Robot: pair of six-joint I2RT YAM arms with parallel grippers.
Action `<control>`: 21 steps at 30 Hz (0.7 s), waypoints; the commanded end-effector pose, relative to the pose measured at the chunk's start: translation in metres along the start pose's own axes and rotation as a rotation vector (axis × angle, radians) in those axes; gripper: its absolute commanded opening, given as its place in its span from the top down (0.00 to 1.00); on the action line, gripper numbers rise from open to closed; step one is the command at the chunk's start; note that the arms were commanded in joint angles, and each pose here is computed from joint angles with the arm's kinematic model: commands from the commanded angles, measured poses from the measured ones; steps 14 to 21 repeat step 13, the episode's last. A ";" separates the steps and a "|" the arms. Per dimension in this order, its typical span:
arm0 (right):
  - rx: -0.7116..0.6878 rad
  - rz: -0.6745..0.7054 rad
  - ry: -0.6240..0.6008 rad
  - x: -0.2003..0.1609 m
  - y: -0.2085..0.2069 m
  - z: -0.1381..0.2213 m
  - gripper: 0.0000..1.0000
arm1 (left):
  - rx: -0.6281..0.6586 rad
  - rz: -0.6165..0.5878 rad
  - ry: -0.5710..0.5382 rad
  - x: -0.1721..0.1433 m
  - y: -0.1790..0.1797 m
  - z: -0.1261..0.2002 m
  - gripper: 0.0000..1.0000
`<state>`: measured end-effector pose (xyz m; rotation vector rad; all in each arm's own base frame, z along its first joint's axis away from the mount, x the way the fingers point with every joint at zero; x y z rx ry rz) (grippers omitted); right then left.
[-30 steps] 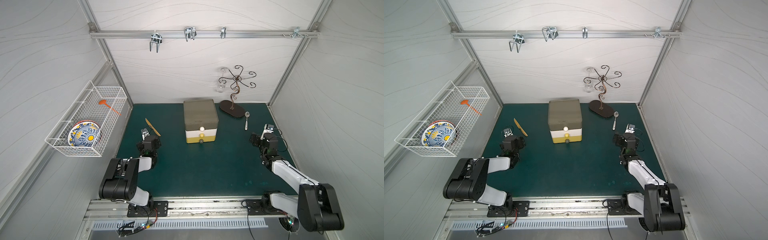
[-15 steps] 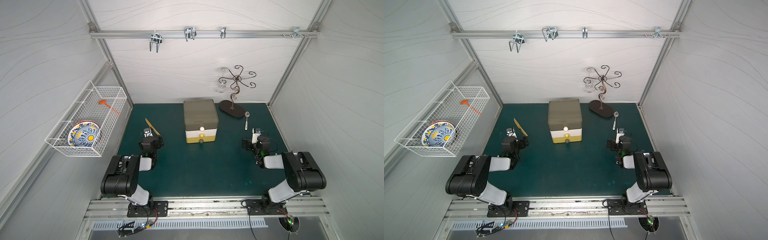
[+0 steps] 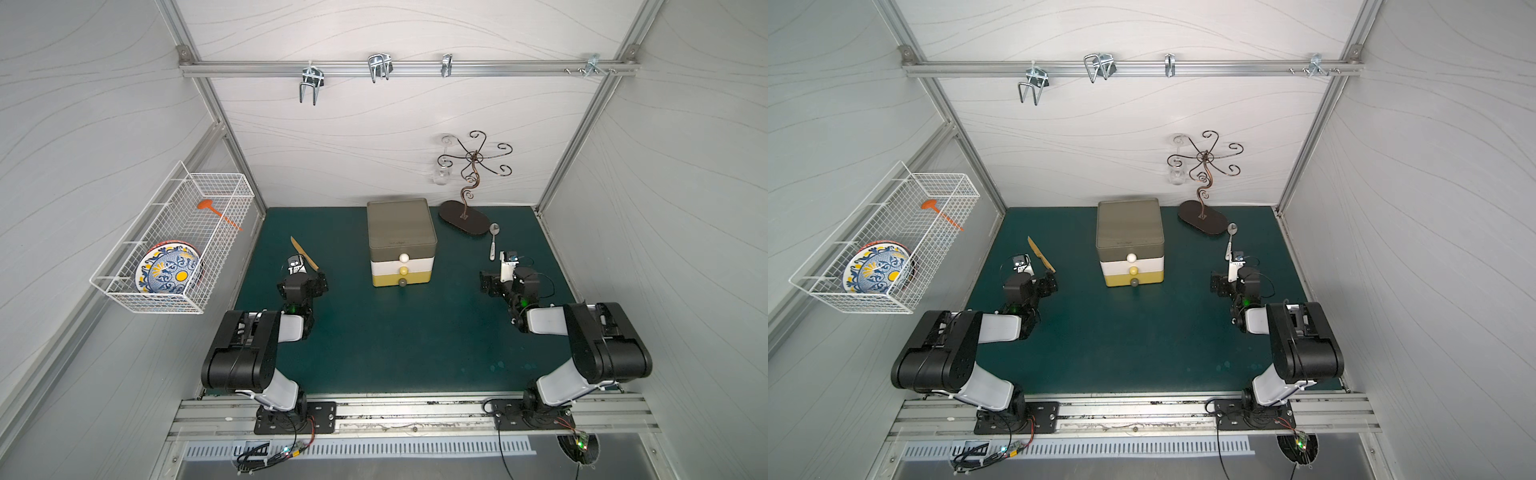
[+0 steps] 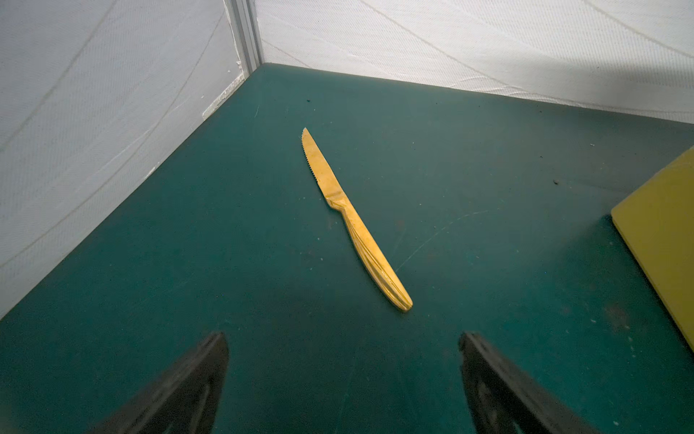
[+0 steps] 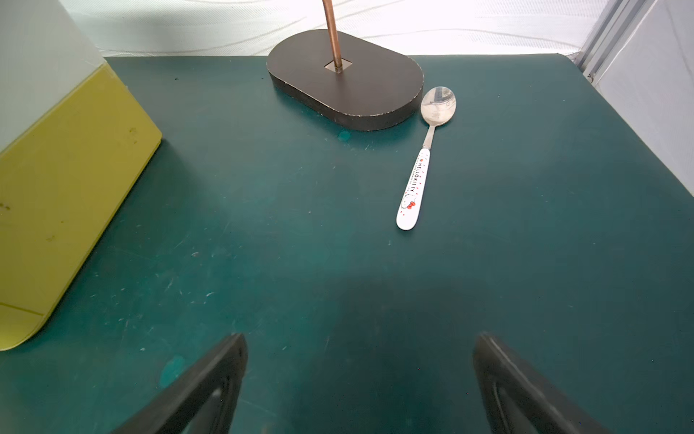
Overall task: Place the brooch boxes into the drawer by color
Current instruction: Reset both arms
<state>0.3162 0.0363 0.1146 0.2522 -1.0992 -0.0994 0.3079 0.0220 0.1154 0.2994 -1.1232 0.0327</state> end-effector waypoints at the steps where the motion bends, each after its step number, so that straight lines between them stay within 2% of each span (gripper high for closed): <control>1: 0.013 0.008 -0.010 0.005 0.001 -0.002 0.01 | 0.008 0.002 -0.054 0.010 0.001 -0.001 0.00; 21: 0.015 0.005 -0.011 0.006 0.000 -0.002 0.01 | 0.009 0.003 -0.055 0.011 0.001 -0.001 0.00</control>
Point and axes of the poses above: each gripper's point midway between its finger pads, its own z axis back along the fingers, its own y axis along the line the jaws close on, x = y × z, the point moved 9 cm from there along z, back along the fingers, and after that the axes turned 15 degrees about -z, right-handed, at the moved point
